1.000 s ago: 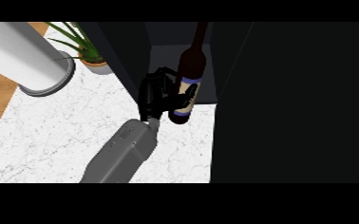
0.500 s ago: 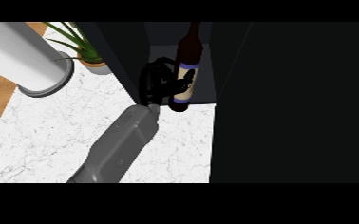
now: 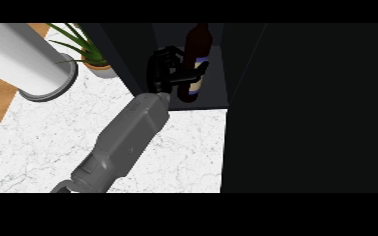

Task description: Pick up the wine, place it into the cabinet and close the cabinet

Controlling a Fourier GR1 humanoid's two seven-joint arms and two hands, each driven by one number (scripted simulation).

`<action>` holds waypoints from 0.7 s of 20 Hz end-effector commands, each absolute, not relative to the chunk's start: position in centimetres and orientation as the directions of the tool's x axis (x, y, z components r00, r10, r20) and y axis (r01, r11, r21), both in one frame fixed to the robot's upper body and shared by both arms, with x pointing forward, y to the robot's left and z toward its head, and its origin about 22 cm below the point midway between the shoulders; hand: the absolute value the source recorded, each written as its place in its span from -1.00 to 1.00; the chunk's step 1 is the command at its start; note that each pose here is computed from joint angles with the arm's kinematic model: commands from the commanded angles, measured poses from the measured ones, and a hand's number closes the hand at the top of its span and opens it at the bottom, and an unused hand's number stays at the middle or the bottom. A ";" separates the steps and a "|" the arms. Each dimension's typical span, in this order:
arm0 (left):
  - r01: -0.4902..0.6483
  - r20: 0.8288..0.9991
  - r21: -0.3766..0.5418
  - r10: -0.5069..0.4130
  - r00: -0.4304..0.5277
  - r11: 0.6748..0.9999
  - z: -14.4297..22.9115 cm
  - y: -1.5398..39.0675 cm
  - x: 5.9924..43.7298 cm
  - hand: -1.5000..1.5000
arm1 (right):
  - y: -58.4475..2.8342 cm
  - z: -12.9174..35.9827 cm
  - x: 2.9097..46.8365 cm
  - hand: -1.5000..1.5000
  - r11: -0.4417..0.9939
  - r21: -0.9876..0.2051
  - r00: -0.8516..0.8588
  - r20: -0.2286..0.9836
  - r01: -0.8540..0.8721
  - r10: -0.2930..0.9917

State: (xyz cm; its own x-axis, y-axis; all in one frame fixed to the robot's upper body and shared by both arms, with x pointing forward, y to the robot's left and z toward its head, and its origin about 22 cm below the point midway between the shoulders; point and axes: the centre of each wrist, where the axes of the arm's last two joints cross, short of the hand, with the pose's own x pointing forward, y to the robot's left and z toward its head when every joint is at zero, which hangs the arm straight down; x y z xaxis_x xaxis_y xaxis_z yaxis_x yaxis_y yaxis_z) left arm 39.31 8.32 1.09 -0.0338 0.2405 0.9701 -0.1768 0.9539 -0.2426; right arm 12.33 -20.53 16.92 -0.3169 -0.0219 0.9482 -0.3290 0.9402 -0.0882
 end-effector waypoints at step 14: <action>-0.379 0.984 0.130 -0.165 -0.063 0.916 5.8 12.3 44.4 -1.00 | -20.9 19.2 9.6 -1.00 0.911 -0.039 -0.347 0.931 -0.411 -0.117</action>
State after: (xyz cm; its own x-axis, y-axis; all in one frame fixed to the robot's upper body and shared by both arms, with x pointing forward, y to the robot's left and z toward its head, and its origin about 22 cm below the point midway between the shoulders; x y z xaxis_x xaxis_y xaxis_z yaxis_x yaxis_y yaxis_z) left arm 42.74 10.04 3.49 -0.0550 -0.0630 0.9965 -0.3254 0.9446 0.0418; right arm 12.39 -20.32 16.85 -0.3196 -0.0406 0.9467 -0.3532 0.9322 -0.0793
